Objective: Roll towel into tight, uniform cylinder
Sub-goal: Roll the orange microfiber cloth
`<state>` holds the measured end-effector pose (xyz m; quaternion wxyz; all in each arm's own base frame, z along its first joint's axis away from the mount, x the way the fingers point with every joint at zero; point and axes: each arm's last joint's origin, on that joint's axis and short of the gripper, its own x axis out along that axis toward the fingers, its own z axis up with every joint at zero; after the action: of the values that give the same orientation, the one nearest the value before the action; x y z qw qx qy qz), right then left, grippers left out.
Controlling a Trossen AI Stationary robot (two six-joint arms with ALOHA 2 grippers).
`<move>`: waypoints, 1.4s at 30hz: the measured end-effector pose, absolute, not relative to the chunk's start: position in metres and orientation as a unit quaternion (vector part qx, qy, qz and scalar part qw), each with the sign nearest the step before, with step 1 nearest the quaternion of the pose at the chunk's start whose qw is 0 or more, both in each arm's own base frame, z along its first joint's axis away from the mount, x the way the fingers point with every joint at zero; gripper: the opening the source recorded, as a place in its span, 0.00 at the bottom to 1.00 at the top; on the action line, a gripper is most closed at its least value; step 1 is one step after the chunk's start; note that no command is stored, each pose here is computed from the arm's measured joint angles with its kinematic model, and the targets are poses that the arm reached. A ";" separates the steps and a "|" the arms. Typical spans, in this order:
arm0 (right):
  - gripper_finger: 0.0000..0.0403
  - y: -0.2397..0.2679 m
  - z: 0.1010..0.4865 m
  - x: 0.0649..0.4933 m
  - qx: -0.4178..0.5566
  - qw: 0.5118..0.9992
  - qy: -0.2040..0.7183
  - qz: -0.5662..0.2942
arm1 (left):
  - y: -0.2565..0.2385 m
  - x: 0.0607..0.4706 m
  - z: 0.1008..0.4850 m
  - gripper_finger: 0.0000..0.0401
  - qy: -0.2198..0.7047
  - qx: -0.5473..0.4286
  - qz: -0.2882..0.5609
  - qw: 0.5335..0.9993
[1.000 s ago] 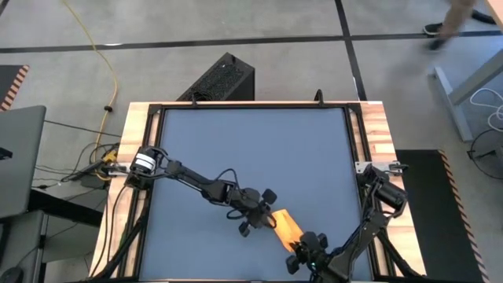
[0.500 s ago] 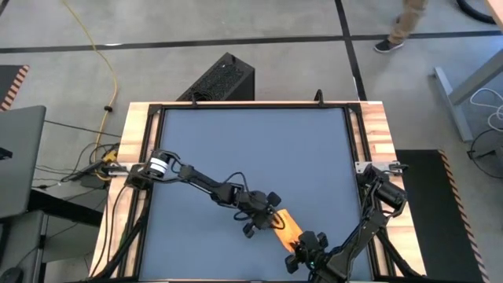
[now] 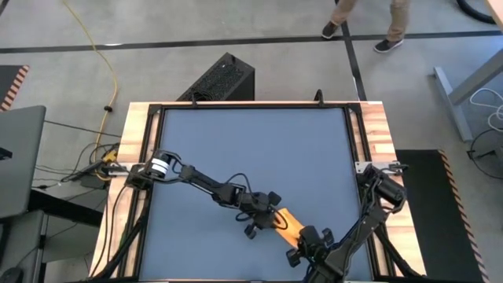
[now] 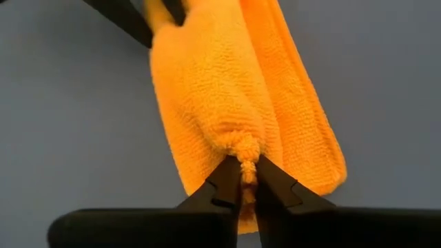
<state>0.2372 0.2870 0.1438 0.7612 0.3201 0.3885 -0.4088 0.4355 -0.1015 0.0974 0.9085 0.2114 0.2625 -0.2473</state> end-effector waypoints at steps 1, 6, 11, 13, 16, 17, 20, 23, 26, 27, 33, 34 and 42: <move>0.13 0.286 0.144 0.239 0.323 0.756 0.393 -0.412 | -0.102 0.436 0.098 0.23 0.264 0.208 -0.246 0.909; 0.23 0.280 0.144 0.244 0.329 0.737 0.413 -0.422 | -0.102 0.441 0.110 0.23 0.287 0.184 -0.226 0.913; 0.33 0.279 0.143 0.243 0.321 0.727 0.431 -0.428 | -0.101 0.437 0.135 0.23 0.284 0.192 -0.220 0.913; 0.37 0.279 0.143 0.242 0.316 0.726 0.437 -0.427 | -0.100 0.434 0.147 0.23 0.279 0.193 -0.219 0.915; 0.41 0.278 0.143 0.242 0.313 0.724 0.442 -0.428 | -0.098 0.429 0.169 0.23 0.265 0.186 -0.235 0.917; 0.42 0.278 0.143 0.242 0.312 0.723 0.443 -0.429 | -0.097 0.427 0.177 0.23 0.260 0.181 -0.247 0.916; 0.45 0.278 0.143 0.241 0.311 0.721 0.445 -0.432 | -0.093 0.417 0.197 0.22 0.230 0.163 -0.280 0.918; 0.46 0.277 0.142 0.241 0.313 0.716 0.444 -0.438 | -0.090 0.405 0.205 0.20 0.189 0.160 -0.291 0.924; 0.46 0.277 0.142 0.241 0.314 0.714 0.445 -0.440 | -0.096 0.397 0.194 0.18 0.173 0.171 -0.281 0.928; 0.46 0.277 0.142 0.241 0.314 0.713 0.445 -0.441 | -0.099 0.395 0.189 0.17 0.172 0.181 -0.274 0.929; 0.46 0.273 0.142 0.245 0.318 0.707 0.447 -0.447 | -0.119 0.400 0.160 0.16 0.175 0.267 -0.261 0.911; 0.46 0.272 0.142 0.245 0.319 0.706 0.447 -0.448 | -0.120 0.402 0.155 0.16 0.178 0.276 -0.262 0.908; 0.46 0.272 0.142 0.247 0.329 0.699 0.448 -0.451 | -0.125 0.426 0.136 0.16 0.188 0.306 -0.228 0.905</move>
<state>0.2475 0.2715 0.1415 0.6985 0.3288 0.4482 -0.4506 0.4265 -0.1251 0.1364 0.9052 0.3057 0.1876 -0.2279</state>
